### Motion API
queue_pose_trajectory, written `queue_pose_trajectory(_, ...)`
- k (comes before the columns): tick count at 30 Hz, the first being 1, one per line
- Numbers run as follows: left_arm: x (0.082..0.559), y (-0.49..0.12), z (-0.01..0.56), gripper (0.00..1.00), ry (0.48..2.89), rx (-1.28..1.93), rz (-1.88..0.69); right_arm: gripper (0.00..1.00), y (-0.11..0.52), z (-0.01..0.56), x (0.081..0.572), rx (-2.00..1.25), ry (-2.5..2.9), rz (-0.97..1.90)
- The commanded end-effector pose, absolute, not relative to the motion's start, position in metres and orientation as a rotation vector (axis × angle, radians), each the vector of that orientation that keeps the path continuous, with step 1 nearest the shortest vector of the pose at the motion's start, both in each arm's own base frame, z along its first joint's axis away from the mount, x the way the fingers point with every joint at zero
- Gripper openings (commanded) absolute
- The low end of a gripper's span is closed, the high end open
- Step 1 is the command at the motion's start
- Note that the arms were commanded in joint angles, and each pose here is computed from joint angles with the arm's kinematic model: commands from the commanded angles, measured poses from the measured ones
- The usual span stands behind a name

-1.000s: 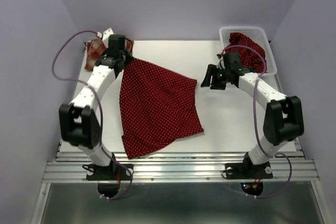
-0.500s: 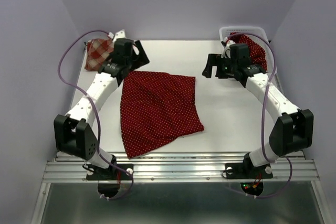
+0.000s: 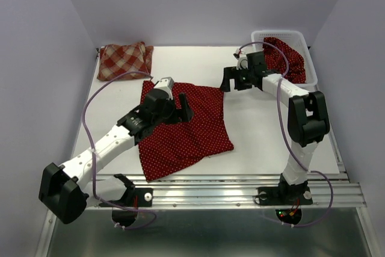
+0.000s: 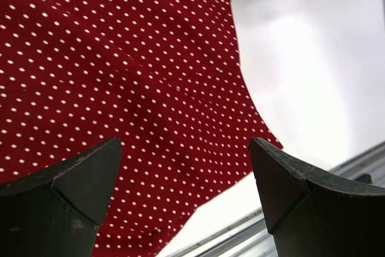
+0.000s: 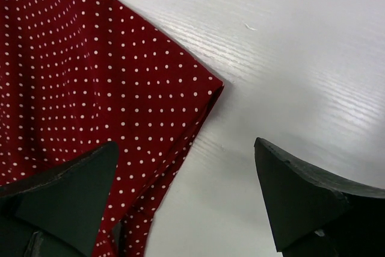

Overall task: Fold and stack the skirts
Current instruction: Flatten the skirt out

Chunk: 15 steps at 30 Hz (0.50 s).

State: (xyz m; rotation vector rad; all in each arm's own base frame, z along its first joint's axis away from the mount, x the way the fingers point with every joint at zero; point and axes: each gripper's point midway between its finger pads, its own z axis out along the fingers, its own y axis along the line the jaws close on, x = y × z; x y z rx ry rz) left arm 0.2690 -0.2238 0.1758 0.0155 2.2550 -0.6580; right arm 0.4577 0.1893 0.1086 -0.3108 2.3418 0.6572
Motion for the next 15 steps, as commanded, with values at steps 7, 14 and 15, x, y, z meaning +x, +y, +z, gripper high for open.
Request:
queue_pose_trajectory(7, 0.246, -0.220, 0.158, 0.99, 2.265, -0.059, -0.731, 1.00, 0.219, 0.105, 0.460, -0.401, 2.311, 0.830)
queue_pose_trajectory(14, 0.245, -0.213, 0.148, 0.99, 2.292, -0.079, -0.673, 1.00, 0.226, 0.075, 0.434, -0.253, 2.428, 0.882)
queue_pose_trajectory(15, 0.245, -0.212, 0.147, 0.99, 2.294, -0.084, -0.669, 1.00, 0.231, 0.076, 0.432, -0.260, 2.419, 0.895)
